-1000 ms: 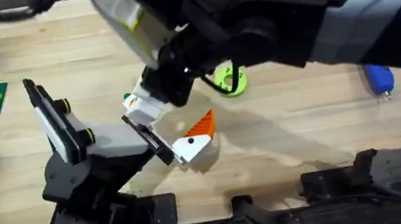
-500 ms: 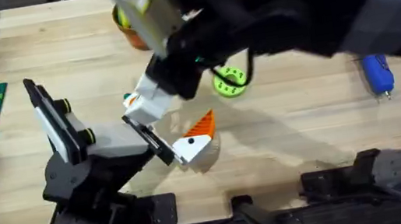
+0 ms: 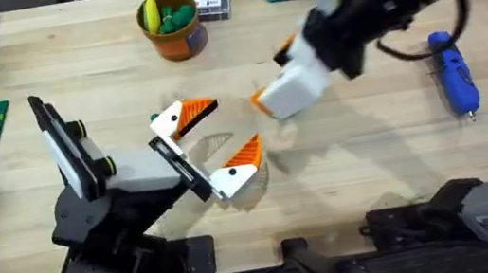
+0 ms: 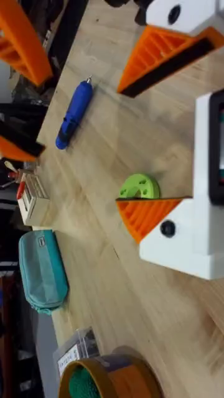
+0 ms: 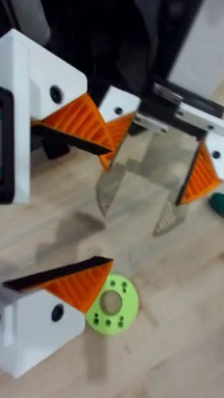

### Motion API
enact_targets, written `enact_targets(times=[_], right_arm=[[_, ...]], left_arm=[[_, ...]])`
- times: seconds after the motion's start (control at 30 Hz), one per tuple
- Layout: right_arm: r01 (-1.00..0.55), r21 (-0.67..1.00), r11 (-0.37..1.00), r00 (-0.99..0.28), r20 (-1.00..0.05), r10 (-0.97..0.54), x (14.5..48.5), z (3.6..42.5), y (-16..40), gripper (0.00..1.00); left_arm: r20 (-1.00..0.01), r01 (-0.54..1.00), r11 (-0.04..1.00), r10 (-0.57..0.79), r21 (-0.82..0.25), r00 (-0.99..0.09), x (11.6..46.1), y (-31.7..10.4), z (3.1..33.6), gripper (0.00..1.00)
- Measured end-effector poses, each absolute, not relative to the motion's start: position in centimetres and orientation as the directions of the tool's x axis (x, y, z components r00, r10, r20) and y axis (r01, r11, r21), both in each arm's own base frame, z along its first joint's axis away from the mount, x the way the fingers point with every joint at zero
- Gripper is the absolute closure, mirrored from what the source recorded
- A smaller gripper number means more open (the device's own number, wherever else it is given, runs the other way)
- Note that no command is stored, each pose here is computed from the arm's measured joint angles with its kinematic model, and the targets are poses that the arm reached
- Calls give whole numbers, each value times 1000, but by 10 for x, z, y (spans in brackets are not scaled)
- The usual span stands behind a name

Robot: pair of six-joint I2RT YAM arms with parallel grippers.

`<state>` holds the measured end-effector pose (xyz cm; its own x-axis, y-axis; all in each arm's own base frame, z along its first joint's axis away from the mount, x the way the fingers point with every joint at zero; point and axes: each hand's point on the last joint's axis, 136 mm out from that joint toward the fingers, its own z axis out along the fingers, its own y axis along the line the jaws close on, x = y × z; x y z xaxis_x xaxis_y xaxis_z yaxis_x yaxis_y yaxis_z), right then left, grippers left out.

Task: Pick up the gripper from the table and insert it into the empty holder that is missing its gripper. Then pick up a screw, insert it into the mounting hole, and use the screwdriver to tighten it. Finally, clean up the table by picking up the vegetable and placing it into the bucket.

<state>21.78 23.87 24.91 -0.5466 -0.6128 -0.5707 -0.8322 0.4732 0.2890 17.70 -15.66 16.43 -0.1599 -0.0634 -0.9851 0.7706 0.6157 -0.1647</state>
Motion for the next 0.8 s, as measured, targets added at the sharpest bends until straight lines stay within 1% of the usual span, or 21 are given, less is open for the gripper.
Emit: enact_targets(times=[0.1, 0.23, 0.37, 0.53, 0.8], right_arm=[[-821, 371, 435, -570, -579, -582, 217, 253, 226, 8], [-795, 455, 400, -606, -616, -503, 225, 259, 210, 8], [-776, 521, 355, -630, -632, -451, 224, 259, 205, 8], [-784, 541, 305, -620, -655, -431, 221, 265, 208, 7], [-788, 547, 283, -614, -665, -424, 219, 269, 210, 8]], left_arm=[[-985, 771, 615, -63, -165, -160, 177, -157, 164, 16], [-985, 771, 615, -63, -165, -160, 177, -157, 164, 16], [-985, 771, 615, -63, -165, -160, 177, -157, 164, 16], [-985, 771, 615, -63, -165, -160, 177, -157, 164, 16], [-985, 771, 615, -63, -165, -160, 177, -157, 164, 28]])
